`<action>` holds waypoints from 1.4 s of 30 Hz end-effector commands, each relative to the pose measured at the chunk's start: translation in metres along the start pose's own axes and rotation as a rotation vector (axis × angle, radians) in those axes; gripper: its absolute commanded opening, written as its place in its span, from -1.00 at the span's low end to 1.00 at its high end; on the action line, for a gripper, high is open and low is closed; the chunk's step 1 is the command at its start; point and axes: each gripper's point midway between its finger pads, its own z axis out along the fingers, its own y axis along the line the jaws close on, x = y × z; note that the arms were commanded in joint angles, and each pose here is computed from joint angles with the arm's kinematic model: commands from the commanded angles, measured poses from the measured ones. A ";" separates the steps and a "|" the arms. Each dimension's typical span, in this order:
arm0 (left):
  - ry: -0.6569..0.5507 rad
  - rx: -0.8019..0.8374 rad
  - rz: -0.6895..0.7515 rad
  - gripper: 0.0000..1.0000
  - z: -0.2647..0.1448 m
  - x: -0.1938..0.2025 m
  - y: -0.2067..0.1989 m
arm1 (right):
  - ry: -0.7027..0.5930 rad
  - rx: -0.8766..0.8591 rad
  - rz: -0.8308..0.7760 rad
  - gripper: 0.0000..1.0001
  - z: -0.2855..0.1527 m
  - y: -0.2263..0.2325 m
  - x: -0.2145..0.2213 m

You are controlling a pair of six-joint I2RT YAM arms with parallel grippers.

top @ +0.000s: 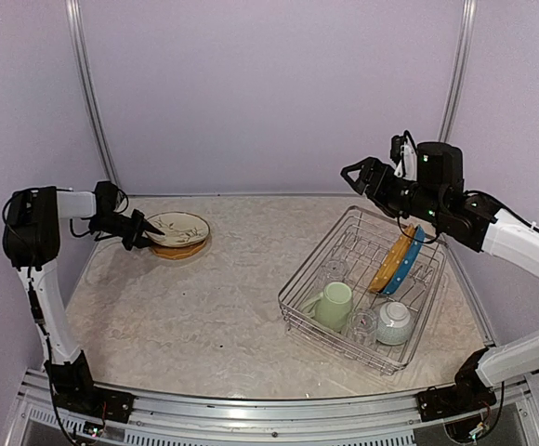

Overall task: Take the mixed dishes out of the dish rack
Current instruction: Place the plate on the plate.

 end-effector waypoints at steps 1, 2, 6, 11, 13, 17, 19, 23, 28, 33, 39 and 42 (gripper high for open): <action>-0.027 0.007 0.060 -0.30 -0.007 -0.006 -0.015 | 0.001 0.027 -0.011 0.76 -0.007 -0.010 0.002; -0.038 -0.006 0.063 -0.24 -0.008 -0.007 -0.014 | 0.002 0.027 -0.009 0.76 -0.007 -0.011 0.003; -0.077 -0.031 0.084 0.00 -0.016 -0.009 -0.016 | -0.001 0.026 -0.004 0.76 -0.010 -0.012 0.003; -0.100 -0.056 0.092 0.25 -0.022 -0.011 -0.015 | -0.005 0.029 -0.001 0.76 -0.012 -0.014 0.004; -0.105 -0.067 0.090 0.30 -0.023 -0.012 -0.014 | -0.007 0.031 -0.001 0.76 -0.013 -0.014 0.003; -0.125 -0.090 0.090 0.36 -0.027 -0.014 -0.011 | -0.010 0.031 0.002 0.76 -0.015 -0.015 0.003; -0.134 -0.098 0.092 0.41 -0.029 -0.015 -0.011 | -0.012 0.030 0.004 0.76 -0.016 -0.015 0.003; -0.158 -0.131 0.093 0.56 -0.034 -0.018 -0.007 | -0.013 0.030 0.007 0.76 -0.018 -0.016 0.004; -0.205 -0.152 0.109 0.83 -0.043 -0.019 -0.008 | -0.009 0.058 -0.003 0.76 -0.022 -0.022 0.006; -0.253 -0.135 0.155 0.89 -0.059 -0.014 -0.022 | 0.038 0.170 -0.066 0.77 -0.031 -0.037 0.009; -0.298 -0.073 0.279 0.89 -0.079 0.010 -0.059 | 0.044 0.338 -0.132 0.77 -0.066 -0.062 0.003; -0.303 -0.060 0.354 0.89 -0.081 0.028 -0.077 | 0.036 0.424 -0.130 0.77 -0.089 -0.075 0.000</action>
